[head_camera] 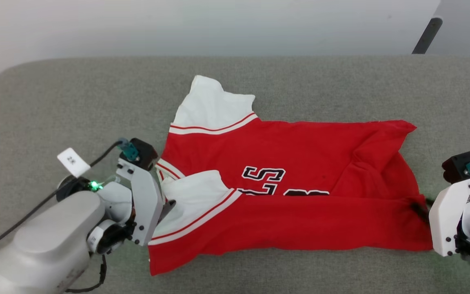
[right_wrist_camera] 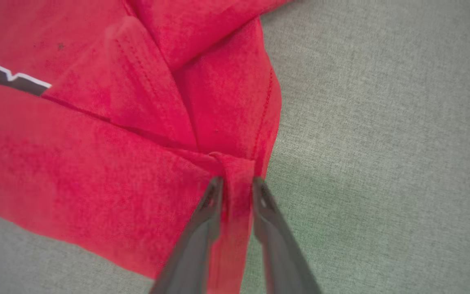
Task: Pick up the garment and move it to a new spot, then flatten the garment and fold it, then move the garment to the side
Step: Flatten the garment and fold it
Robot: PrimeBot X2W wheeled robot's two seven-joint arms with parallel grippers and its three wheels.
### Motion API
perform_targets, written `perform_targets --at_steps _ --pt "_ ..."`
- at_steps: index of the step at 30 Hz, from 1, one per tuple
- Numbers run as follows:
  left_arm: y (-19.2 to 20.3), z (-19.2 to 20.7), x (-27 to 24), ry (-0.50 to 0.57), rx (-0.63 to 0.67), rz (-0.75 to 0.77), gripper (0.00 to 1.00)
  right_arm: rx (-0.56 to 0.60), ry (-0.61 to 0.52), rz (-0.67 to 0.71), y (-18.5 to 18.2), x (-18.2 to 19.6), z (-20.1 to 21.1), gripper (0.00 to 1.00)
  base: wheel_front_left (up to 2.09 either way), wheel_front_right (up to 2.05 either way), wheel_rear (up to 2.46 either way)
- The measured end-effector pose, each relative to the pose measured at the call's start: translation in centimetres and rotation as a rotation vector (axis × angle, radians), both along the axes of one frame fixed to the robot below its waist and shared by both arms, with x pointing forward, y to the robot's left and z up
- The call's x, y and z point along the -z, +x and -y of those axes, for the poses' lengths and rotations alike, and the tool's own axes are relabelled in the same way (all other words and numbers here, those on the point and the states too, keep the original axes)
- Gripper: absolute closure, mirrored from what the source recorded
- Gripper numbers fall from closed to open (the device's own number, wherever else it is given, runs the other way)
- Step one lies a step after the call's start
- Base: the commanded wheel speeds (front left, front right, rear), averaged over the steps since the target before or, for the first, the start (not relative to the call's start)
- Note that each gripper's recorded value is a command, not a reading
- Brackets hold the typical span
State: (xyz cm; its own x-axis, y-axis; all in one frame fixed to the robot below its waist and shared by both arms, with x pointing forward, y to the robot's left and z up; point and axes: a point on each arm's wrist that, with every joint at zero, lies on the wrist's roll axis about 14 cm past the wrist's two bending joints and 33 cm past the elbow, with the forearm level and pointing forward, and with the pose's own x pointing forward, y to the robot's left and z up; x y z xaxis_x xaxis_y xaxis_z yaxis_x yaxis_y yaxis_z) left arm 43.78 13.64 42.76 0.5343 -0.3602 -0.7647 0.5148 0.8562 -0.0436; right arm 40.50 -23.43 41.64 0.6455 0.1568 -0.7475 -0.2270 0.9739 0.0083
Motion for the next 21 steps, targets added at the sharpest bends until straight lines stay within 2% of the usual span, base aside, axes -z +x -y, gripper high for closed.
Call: perform_targets --at_steps 9,14,21 --pt "0.1 -0.8 -2.6 -0.031 -0.056 0.087 0.0 -0.01 0.011 0.086 0.4 -2.6 -0.2 0.0 0.0 0.0 0.0" --pt "-0.6 -1.1 -4.6 -0.075 -0.099 0.169 0.0 -0.029 0.015 0.221 0.8 -5.5 -0.5 0.0 0.0 0.0 0.0" --pt "-2.8 -1.7 -6.7 -0.117 -0.163 0.27 0.0 -0.028 0.014 0.504 1.0 -11.0 -0.4 0.0 0.0 0.0 0.0"
